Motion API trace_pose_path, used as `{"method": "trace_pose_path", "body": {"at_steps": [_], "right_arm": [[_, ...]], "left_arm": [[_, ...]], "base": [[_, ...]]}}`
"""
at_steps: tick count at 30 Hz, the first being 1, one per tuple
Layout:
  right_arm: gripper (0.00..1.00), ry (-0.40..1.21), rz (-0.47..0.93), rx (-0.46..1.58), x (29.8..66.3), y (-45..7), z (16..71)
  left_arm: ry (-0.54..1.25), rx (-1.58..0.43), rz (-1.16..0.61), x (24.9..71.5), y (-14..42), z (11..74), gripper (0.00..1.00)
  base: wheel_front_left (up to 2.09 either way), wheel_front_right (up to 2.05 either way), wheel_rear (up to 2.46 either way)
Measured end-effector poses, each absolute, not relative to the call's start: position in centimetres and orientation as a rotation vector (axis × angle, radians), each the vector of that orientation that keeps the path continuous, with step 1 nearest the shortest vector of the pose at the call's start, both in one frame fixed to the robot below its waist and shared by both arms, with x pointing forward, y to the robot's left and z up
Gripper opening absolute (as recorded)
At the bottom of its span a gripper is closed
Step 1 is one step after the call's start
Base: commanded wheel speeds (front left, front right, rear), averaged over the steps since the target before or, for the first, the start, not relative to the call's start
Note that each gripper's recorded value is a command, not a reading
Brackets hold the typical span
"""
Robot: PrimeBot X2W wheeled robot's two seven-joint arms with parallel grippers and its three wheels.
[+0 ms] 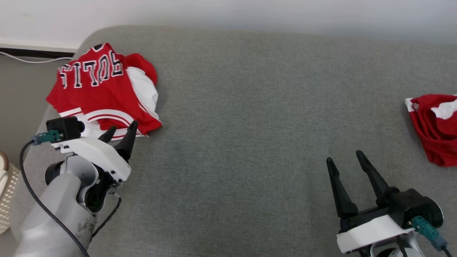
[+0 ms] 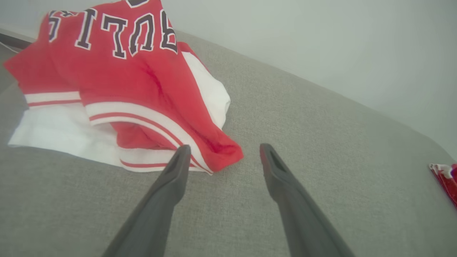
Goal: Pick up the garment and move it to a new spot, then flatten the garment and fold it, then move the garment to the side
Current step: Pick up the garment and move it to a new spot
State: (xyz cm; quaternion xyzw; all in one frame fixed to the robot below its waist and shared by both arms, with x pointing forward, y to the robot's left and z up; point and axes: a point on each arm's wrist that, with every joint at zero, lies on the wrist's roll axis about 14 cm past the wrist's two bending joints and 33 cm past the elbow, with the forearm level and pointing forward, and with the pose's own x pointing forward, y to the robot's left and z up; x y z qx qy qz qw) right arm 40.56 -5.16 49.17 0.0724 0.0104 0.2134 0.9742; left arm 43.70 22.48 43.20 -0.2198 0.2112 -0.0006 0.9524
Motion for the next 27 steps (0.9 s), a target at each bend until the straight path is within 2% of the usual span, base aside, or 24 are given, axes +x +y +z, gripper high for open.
{"method": "trace_pose_path", "body": {"at_steps": [10,18,19,20,21,27], "right_arm": [[1.00,0.057,0.324,0.136,41.6,-8.8,47.2],[1.00,0.082,0.280,0.129,41.7,-10.3,46.2],[1.00,0.081,0.278,0.128,41.8,-10.4,46.2],[1.00,0.079,0.275,0.127,41.9,-10.4,46.3],[1.00,0.079,0.274,0.127,41.9,-10.5,46.3],[1.00,0.069,0.272,0.125,41.9,-10.6,46.7]], "left_arm": [[0.618,-0.486,0.069,47.0,23.0,37.6,1.00],[0.667,-0.520,0.121,48.1,23.1,35.6,1.00],[0.669,-0.529,0.121,48.3,22.9,35.5,0.87],[0.670,-0.537,0.118,48.4,22.6,35.4,0.28],[0.665,-0.543,0.118,48.5,22.4,35.5,0.00],[0.641,-0.528,0.099,48.5,21.7,35.9,0.00]], "base": [[0.00,0.00,0.00],[0.00,0.00,0.00],[0.00,0.00,0.00],[0.00,0.00,0.00],[0.00,0.00,0.00],[0.00,0.00,0.00]]}}
